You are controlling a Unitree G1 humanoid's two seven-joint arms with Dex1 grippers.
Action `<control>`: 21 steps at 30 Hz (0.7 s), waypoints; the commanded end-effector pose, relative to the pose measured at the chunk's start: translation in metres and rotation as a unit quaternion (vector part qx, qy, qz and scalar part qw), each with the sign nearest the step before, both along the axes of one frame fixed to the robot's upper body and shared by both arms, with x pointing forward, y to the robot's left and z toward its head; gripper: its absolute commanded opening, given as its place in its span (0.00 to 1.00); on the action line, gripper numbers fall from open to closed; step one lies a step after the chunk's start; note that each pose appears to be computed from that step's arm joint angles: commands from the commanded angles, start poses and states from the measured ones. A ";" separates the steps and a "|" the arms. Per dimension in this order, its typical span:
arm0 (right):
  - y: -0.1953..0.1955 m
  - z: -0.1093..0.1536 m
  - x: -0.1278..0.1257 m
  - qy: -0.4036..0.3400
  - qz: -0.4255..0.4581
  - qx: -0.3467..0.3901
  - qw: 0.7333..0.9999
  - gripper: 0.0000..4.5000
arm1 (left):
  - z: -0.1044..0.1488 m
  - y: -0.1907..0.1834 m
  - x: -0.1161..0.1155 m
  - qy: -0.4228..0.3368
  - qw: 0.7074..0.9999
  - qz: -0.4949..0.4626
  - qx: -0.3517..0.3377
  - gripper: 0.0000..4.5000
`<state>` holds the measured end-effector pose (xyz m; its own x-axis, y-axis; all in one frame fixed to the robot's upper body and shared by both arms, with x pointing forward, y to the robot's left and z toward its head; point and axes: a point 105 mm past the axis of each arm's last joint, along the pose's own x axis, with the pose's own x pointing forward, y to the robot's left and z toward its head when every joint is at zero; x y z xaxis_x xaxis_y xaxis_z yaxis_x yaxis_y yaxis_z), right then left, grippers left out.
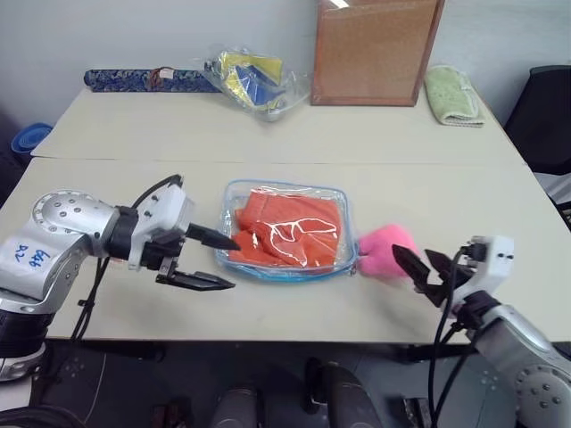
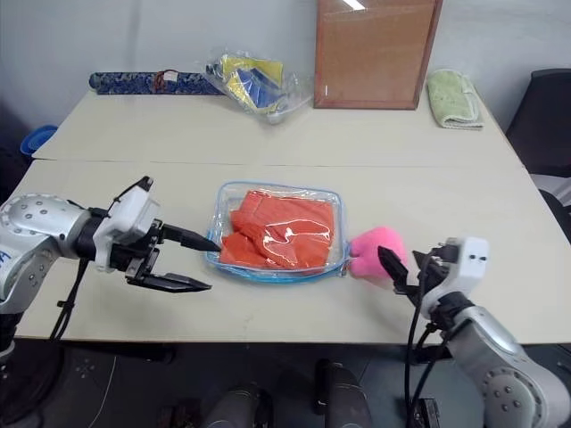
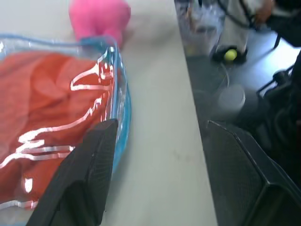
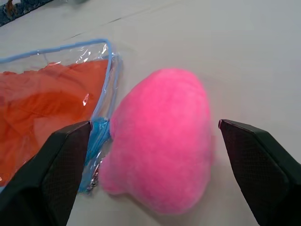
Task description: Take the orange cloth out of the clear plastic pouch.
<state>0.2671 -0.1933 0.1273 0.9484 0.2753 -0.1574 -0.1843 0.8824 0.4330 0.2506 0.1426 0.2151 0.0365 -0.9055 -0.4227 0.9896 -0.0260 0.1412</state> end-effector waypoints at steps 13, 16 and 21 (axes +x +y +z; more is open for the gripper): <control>0.002 0.010 0.003 -0.031 0.018 0.006 0.999 0.01 | 0.015 -0.011 0.015 -0.059 0.998 0.023 -0.014 0.71; -0.003 0.022 0.003 -0.065 0.017 -0.056 0.996 0.00 | 0.017 -0.011 0.017 -0.063 0.998 0.025 -0.015 0.71; 0.008 0.064 -0.004 -0.206 0.089 -0.319 0.921 0.00 | 0.015 -0.012 0.019 -0.068 0.997 0.024 -0.013 0.71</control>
